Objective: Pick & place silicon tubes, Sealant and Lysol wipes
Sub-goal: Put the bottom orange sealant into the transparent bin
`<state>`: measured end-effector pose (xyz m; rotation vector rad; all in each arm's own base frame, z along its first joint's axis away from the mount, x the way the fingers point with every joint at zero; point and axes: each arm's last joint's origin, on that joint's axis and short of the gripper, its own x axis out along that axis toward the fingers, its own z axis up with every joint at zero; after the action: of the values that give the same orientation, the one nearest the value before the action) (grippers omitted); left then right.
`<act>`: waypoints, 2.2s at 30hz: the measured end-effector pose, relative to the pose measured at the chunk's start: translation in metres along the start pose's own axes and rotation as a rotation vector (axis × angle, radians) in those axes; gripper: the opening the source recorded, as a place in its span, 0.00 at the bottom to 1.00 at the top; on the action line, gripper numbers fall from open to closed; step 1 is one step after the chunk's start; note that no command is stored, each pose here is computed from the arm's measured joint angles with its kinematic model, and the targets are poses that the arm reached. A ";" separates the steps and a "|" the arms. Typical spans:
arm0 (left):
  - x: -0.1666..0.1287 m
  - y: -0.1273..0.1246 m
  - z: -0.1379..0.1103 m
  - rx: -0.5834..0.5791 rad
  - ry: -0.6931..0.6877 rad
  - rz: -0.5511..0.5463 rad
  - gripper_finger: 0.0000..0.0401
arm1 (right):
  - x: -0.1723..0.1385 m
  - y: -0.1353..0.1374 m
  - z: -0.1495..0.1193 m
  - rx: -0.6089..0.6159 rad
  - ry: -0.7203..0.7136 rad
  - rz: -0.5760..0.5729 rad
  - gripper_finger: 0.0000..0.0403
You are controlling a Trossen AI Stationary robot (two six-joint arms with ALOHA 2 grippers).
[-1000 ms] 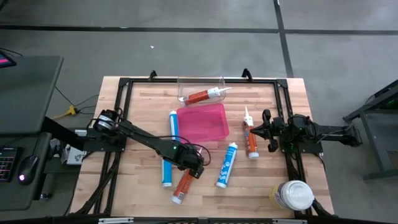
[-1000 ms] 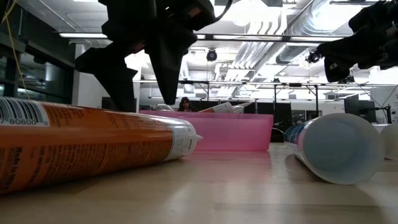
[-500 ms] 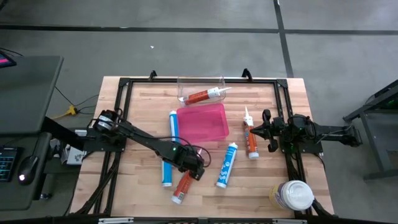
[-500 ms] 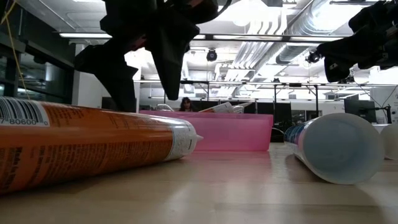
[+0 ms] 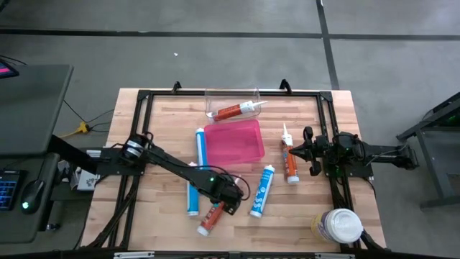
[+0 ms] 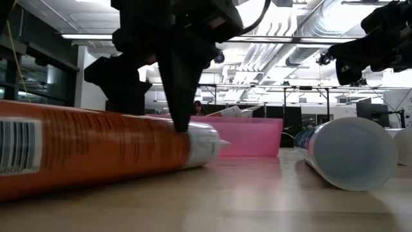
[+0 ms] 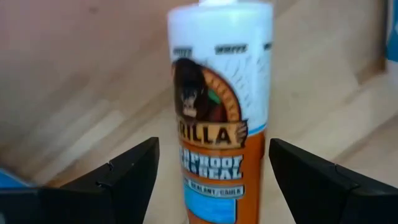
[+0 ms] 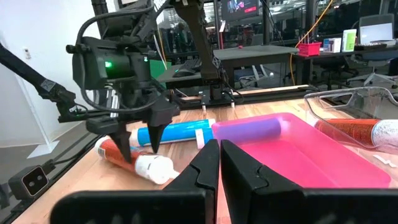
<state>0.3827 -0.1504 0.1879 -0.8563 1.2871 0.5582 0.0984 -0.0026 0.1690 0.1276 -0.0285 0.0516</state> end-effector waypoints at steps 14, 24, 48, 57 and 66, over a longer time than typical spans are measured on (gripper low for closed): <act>0.026 0.001 -0.001 0.009 0.059 0.047 0.74 | 0.000 0.000 0.000 0.001 0.004 0.000 0.03; 0.030 0.001 -0.001 0.024 0.061 0.060 0.74 | 0.000 0.000 0.000 0.000 0.004 0.000 0.03; 0.031 0.002 -0.001 0.077 0.054 0.068 0.48 | 0.000 0.000 0.000 0.001 0.003 0.000 0.03; 0.031 0.002 -0.001 0.094 0.054 0.065 0.48 | 0.000 0.000 0.000 0.000 0.002 0.000 0.03; 0.021 -0.011 0.003 0.184 0.022 -0.001 0.48 | 0.000 0.000 0.000 0.000 0.003 0.000 0.03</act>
<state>0.3975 -0.1564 0.1705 -0.7119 1.3357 0.4235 0.0987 -0.0026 0.1689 0.1278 -0.0258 0.0517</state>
